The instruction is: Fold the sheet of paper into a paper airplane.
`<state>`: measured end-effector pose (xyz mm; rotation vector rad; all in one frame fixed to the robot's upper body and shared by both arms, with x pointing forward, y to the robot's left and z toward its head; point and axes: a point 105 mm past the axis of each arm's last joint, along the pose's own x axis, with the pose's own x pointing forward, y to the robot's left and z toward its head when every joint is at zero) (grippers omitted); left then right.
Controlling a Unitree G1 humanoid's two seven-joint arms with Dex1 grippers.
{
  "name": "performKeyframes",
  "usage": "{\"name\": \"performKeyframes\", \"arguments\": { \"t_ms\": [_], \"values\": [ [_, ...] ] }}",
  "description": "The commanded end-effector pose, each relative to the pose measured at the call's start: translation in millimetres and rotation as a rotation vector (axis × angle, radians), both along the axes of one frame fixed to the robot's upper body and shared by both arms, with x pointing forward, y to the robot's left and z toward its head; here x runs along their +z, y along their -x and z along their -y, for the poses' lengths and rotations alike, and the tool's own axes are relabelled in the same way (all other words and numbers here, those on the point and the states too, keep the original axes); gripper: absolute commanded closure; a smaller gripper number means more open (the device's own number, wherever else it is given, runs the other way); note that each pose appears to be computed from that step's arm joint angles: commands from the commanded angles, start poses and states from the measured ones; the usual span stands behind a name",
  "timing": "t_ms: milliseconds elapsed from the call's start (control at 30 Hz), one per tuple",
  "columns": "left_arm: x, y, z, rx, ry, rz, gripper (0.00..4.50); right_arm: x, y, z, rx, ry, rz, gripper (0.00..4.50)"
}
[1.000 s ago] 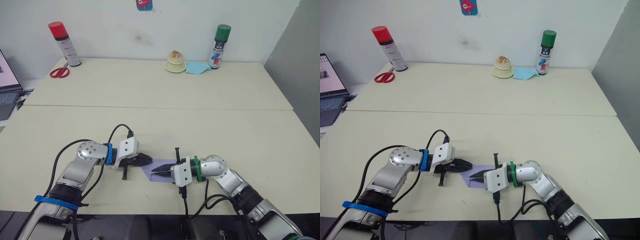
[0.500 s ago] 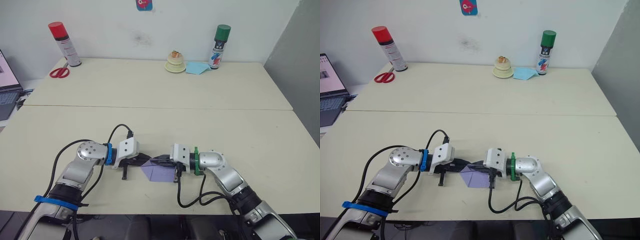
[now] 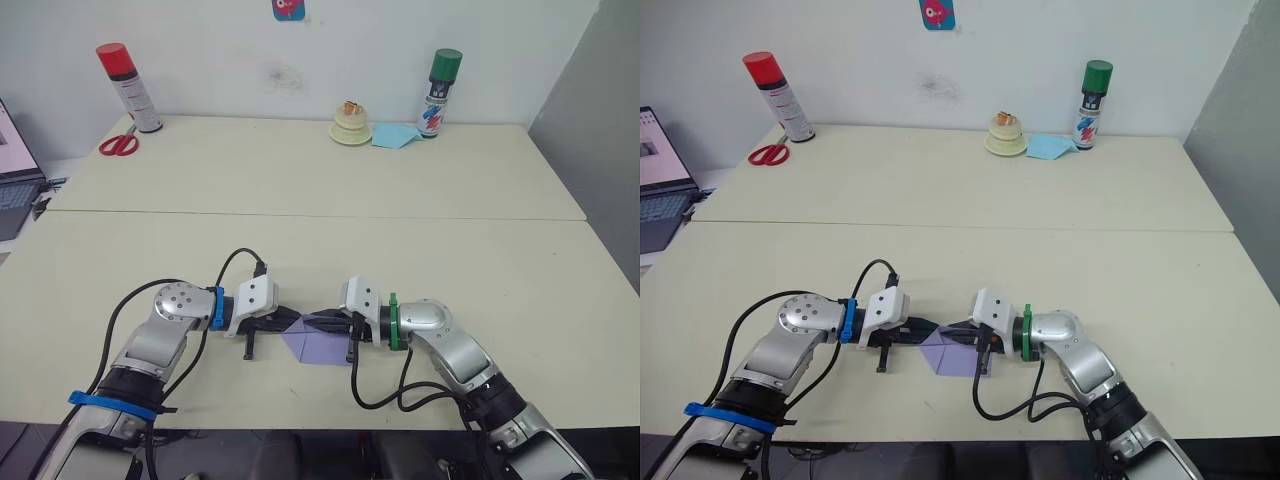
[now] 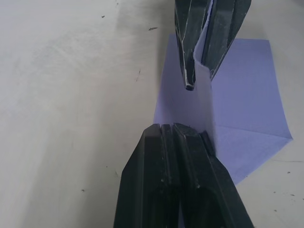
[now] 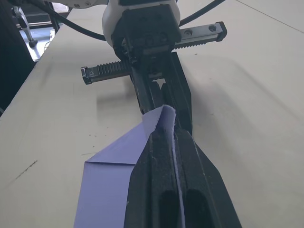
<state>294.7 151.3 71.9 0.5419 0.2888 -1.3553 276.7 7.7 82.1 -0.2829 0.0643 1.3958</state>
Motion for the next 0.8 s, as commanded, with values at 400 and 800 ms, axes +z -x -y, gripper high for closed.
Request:
{"name": "performKeyframes", "arguments": {
  "t_ms": [400, 800],
  "values": [
    [-17.9, 4.4, -16.7, 0.029, -0.058, -0.077, 4.14, 4.9, -7.3, 13.3, -0.108, -0.033, -0.121, 4.47],
    [-15.5, 0.1, -32.7, 0.062, -0.084, -0.083, 4.14, 4.8, -5.6, 13.5, -0.096, -0.029, -0.118, 4.47]
  ]
}}
